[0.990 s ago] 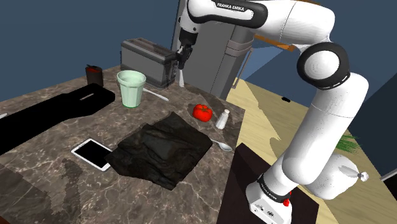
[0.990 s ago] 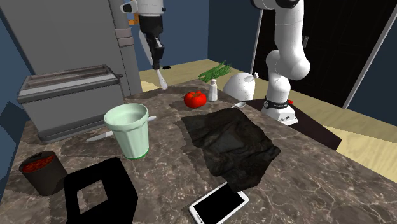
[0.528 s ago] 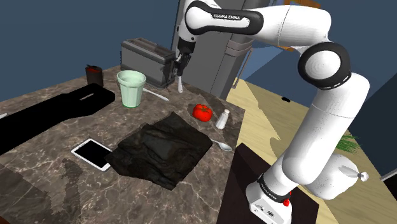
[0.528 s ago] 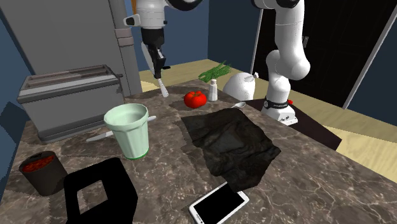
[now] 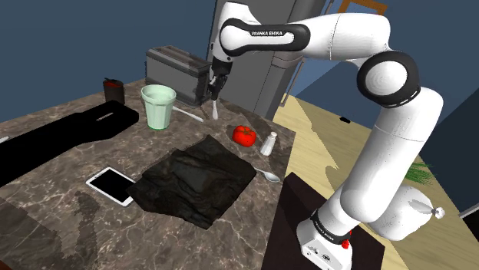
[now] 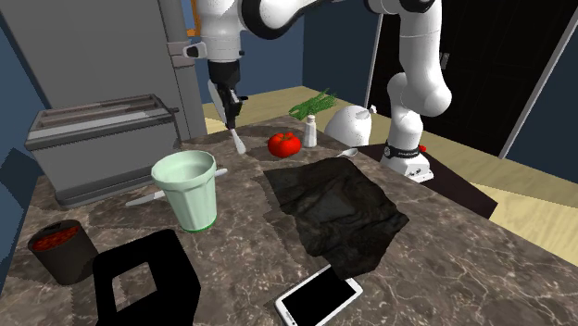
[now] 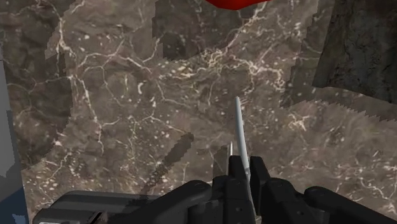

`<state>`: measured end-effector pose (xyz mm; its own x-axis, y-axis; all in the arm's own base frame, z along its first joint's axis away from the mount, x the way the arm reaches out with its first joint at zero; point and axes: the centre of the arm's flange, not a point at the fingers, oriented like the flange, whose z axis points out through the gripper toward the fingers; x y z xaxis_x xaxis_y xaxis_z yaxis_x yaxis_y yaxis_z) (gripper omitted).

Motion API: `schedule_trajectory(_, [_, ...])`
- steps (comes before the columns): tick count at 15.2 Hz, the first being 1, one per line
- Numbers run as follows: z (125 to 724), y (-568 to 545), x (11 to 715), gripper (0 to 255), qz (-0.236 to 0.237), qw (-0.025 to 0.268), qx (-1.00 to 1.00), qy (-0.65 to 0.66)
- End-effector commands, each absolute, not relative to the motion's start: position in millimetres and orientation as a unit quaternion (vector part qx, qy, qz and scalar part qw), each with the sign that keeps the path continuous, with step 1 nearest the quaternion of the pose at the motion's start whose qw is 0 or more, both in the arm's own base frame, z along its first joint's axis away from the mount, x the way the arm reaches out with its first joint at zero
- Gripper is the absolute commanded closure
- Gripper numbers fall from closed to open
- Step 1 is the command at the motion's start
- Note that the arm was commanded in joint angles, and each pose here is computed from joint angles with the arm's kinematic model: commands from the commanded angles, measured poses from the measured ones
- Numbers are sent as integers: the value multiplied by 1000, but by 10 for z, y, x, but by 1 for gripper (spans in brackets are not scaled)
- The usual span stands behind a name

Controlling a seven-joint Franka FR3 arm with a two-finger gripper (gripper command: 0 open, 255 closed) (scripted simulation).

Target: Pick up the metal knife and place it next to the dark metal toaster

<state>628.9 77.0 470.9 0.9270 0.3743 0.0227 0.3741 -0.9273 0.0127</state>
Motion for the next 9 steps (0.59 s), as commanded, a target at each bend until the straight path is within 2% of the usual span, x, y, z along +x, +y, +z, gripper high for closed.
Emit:
schedule_trajectory(1, [4598,763,6275,255,13,4,982,191])
schedule_trajectory(9, [4175,763,6275,255,13,4,982,191])
